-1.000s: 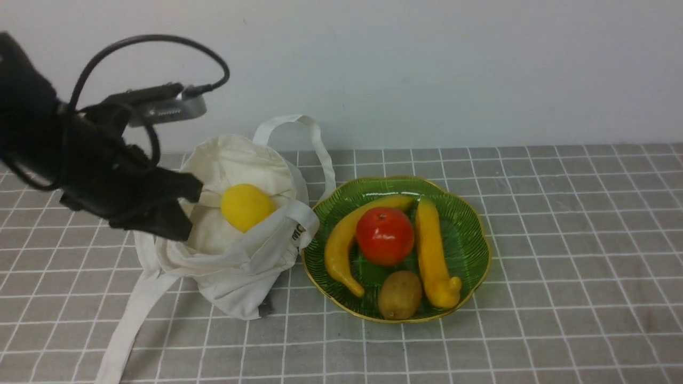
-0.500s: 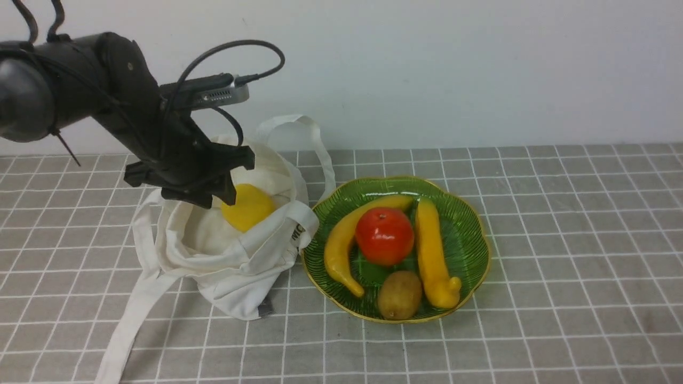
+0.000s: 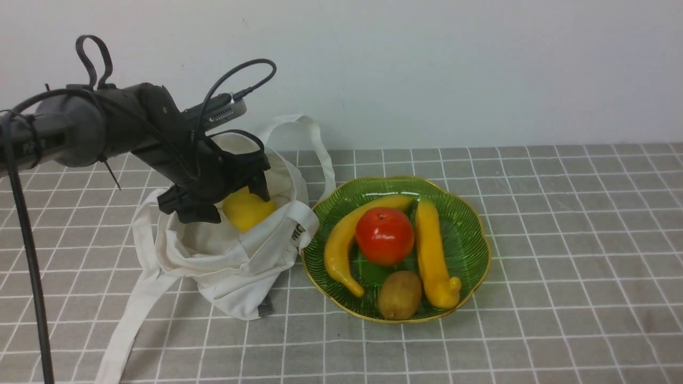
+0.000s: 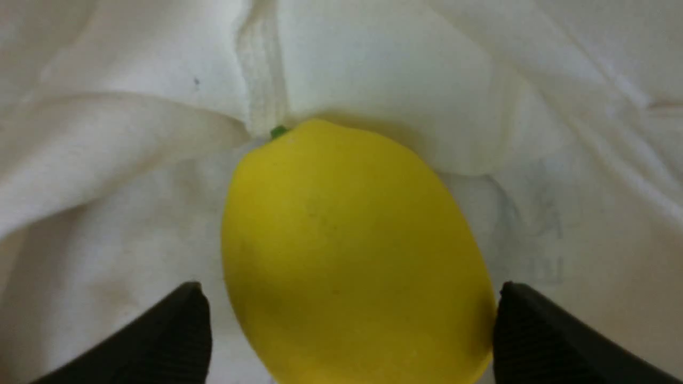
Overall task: Take the fruit out of the bag on the grey coffee tablecloth and place them on the plate.
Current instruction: 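Reach into the bag and grasp the lemon with the left gripper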
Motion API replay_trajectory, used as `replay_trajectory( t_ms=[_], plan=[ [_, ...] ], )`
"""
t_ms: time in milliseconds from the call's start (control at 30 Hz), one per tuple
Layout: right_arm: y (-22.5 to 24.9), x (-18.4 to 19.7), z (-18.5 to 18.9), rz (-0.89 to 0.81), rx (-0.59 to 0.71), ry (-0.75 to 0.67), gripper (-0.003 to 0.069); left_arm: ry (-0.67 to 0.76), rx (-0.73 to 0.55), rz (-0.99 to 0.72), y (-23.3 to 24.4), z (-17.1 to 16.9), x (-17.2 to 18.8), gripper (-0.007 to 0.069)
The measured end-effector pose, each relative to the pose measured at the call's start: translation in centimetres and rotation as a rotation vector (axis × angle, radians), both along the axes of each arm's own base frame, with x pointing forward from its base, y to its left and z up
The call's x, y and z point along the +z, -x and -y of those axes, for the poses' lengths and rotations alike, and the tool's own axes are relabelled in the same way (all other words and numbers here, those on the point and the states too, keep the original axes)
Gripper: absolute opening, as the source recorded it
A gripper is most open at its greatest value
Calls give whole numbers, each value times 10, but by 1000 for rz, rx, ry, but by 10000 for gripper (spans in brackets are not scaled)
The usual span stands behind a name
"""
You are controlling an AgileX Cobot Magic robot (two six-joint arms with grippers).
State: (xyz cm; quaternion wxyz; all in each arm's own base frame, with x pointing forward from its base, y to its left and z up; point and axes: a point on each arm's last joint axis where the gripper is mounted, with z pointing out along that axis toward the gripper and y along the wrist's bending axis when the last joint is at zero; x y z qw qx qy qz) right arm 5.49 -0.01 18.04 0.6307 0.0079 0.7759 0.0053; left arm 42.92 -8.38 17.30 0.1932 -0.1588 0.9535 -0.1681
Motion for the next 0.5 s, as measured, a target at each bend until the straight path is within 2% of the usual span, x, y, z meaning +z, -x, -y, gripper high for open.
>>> replay_trajectory(
  t_ms=[67, 200, 333, 500],
  plan=[
    [0, 0, 0, 0, 0, 0, -15, 10, 9, 0, -1, 1, -2, 631],
    [0, 0, 0, 0, 0, 0, -15, 25, 20, -5, -3, 2, -6, 554],
    [0, 0, 0, 0, 0, 0, -15, 24, 16, -6, -3, 2, -7, 552],
    [0, 0, 0, 0, 0, 0, -15, -40, -48, 1, -1, -1, -3, 552]
  ],
)
